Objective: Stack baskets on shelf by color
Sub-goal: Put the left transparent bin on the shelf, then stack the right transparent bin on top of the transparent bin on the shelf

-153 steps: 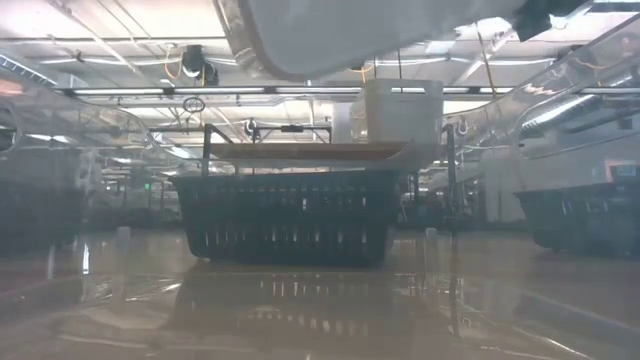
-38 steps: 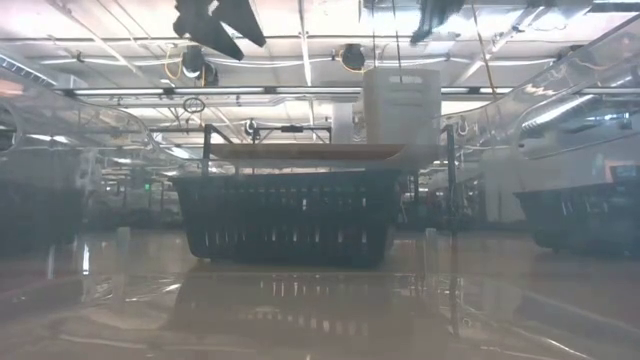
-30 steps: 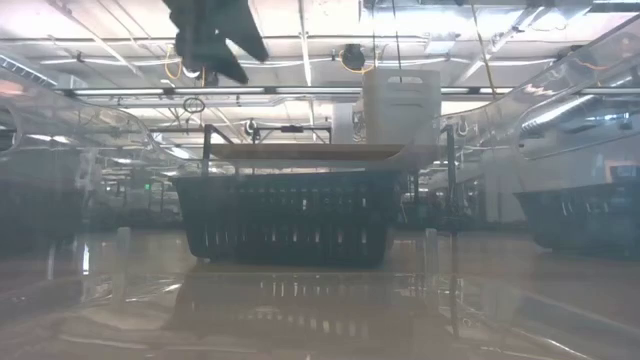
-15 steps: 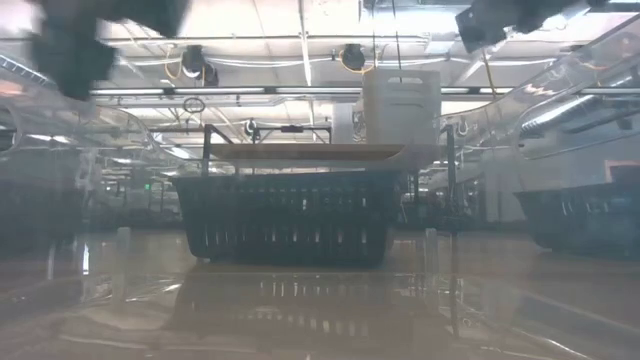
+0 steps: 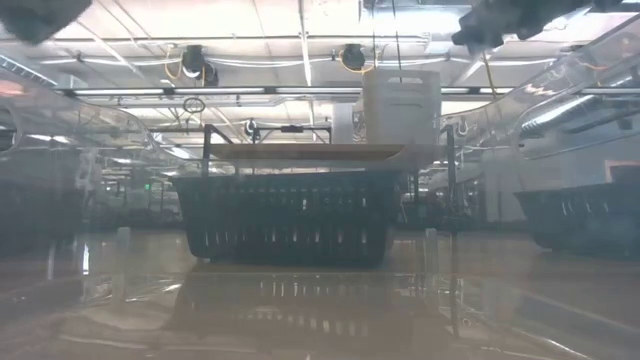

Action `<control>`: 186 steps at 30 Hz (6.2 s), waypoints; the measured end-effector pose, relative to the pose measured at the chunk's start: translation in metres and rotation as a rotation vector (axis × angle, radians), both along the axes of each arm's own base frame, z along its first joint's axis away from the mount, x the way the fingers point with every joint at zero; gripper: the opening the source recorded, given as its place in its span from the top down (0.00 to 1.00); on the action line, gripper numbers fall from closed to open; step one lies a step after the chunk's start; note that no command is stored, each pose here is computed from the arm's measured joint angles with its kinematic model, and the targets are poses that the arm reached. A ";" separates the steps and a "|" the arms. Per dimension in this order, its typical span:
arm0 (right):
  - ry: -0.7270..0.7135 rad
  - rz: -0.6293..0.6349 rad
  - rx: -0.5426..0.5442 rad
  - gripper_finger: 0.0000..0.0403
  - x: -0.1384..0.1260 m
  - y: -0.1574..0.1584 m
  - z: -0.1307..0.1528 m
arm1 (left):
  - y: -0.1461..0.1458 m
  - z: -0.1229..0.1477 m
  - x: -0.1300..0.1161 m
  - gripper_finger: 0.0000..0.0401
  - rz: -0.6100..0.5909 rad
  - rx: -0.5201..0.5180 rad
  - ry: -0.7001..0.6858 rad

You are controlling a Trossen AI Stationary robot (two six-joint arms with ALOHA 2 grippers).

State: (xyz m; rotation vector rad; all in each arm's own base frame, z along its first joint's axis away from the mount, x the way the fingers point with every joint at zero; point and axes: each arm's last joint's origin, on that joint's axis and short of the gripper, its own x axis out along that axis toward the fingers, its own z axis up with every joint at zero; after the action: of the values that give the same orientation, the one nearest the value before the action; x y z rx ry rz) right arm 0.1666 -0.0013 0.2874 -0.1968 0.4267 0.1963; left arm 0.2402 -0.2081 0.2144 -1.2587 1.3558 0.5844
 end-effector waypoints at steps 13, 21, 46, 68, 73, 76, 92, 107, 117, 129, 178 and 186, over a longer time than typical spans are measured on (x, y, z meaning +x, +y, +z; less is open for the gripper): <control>-0.041 0.021 -0.042 0.68 0.002 0.000 0.001 | -0.004 -0.020 0.011 0.67 -0.058 -0.033 0.057; -0.025 0.022 -0.042 0.68 0.001 0.000 0.000 | -0.017 0.005 0.019 0.97 -0.151 -0.149 0.019; -0.025 0.088 -0.050 0.68 0.002 0.002 -0.010 | -0.028 0.157 0.025 0.99 -0.543 -0.106 -0.414; -0.031 0.078 -0.033 0.68 0.003 0.002 -0.009 | 0.184 0.235 0.066 0.98 -0.862 1.290 -0.202; -0.028 0.071 -0.019 0.68 0.003 0.002 -0.009 | 0.232 0.202 0.097 0.98 -0.921 1.188 -0.205; -0.023 0.065 -0.007 0.68 0.003 0.002 -0.010 | 0.261 0.187 0.102 0.98 -0.919 1.114 -0.195; -0.035 0.074 -0.028 0.68 0.003 0.002 -0.014 | 0.322 0.144 0.116 0.97 -0.887 0.927 -0.263; -0.040 0.080 -0.042 0.68 0.003 0.002 -0.017 | 0.321 0.145 0.117 0.68 -0.900 0.965 -0.249; -0.035 0.036 -0.036 0.68 0.003 0.001 -0.017 | 0.320 0.144 0.117 0.64 -0.898 0.974 -0.221; -0.024 -0.048 -0.019 0.68 0.004 -0.001 -0.033 | 0.306 0.141 0.120 0.64 -0.966 0.988 -0.174; -0.167 -0.005 -0.134 0.68 0.009 -0.002 -0.022 | 0.295 0.089 0.112 0.64 -0.821 1.034 -0.077; -0.126 -0.041 0.076 0.68 0.008 0.003 -0.023 | 0.271 0.104 0.097 0.64 -0.856 0.996 -0.092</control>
State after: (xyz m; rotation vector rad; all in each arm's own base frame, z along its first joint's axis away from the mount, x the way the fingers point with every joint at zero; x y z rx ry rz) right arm 0.1749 0.0014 0.2639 -0.1245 0.2976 0.1585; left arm 0.3369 0.0627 0.3189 0.1218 1.1289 0.4595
